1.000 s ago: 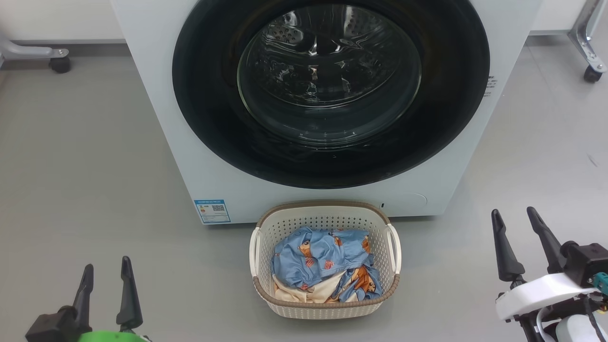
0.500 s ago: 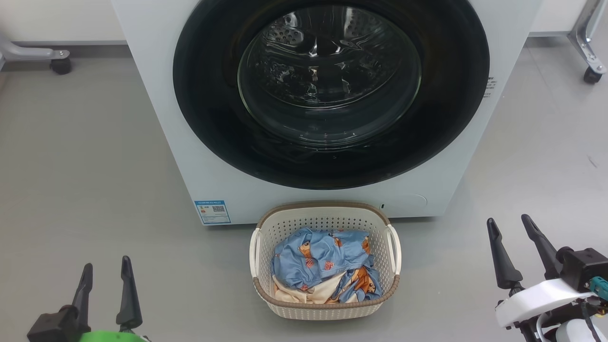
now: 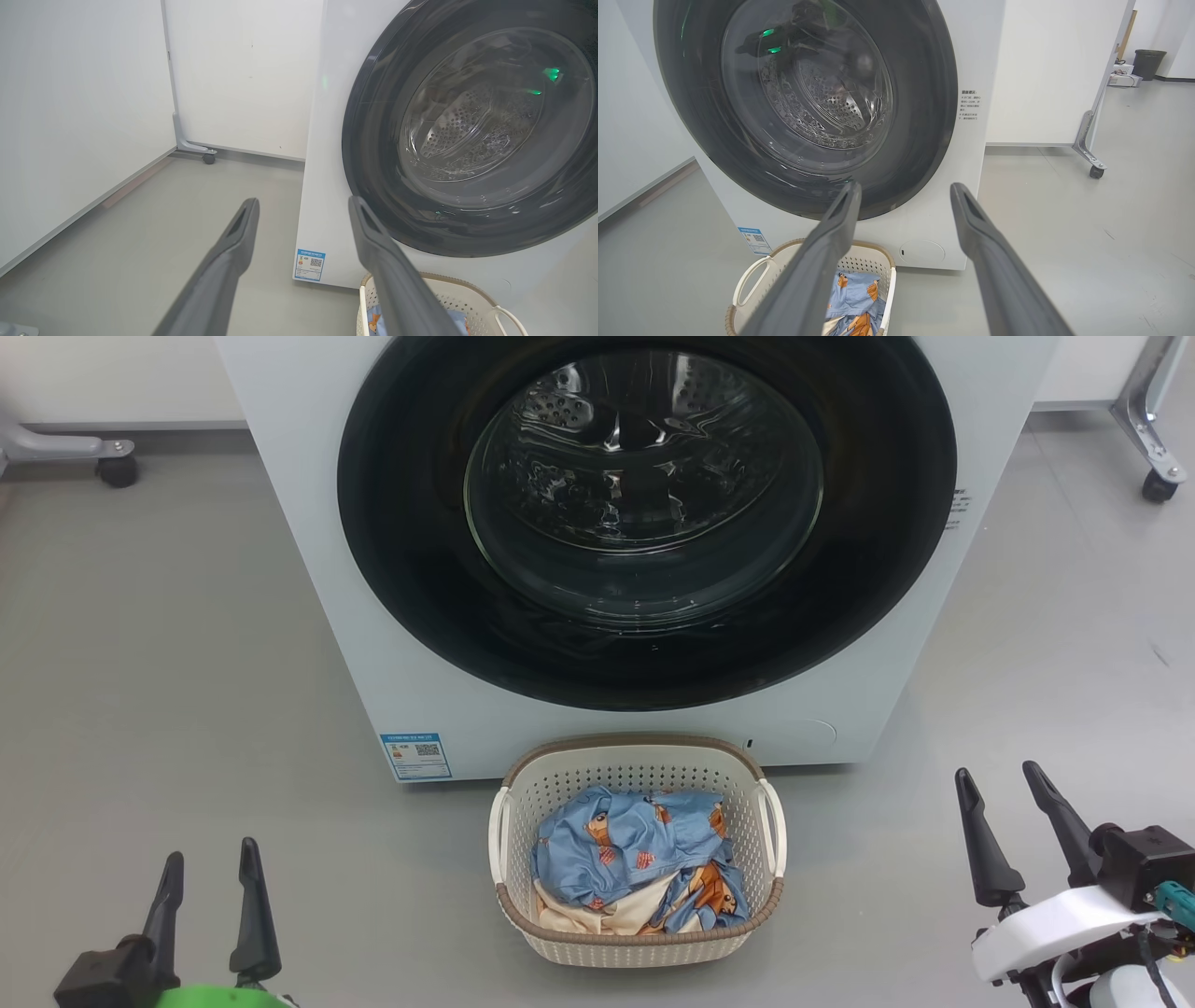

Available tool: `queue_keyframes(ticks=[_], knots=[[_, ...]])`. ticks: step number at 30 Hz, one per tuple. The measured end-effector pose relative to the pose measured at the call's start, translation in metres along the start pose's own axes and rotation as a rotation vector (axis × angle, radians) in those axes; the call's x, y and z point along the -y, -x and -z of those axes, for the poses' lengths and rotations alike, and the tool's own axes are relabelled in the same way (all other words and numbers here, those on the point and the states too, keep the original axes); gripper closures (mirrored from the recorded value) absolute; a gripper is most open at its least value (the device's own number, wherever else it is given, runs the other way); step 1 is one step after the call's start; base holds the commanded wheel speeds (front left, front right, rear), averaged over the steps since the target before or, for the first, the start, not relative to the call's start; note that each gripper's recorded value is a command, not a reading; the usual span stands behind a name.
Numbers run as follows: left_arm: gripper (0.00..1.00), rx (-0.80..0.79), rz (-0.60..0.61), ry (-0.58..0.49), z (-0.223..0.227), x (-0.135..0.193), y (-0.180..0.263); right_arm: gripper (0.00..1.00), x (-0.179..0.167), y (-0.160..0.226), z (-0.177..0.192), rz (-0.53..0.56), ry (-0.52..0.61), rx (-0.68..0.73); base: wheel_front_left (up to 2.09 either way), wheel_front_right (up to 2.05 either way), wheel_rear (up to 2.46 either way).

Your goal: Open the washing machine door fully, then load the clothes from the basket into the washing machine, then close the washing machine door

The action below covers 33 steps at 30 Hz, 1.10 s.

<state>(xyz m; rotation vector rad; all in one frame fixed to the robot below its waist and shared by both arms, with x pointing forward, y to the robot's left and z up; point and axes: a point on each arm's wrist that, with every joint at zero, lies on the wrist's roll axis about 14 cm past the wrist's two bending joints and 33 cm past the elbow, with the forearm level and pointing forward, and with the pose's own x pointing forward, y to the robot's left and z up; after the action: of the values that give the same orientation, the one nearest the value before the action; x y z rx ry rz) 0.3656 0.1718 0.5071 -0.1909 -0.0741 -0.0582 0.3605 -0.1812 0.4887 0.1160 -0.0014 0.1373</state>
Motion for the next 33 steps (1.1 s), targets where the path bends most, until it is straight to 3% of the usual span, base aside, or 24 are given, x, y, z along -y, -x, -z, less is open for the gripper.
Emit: queue_keyframes(ticks=[33], knots=[[0.00, 0.009, 0.019, 0.004, -0.0025, 0.0064, -0.0034, 0.00, -0.0001, 0.0019, 0.0029, 0.008, -0.009, -0.007, 0.16, 0.16, -0.32]])
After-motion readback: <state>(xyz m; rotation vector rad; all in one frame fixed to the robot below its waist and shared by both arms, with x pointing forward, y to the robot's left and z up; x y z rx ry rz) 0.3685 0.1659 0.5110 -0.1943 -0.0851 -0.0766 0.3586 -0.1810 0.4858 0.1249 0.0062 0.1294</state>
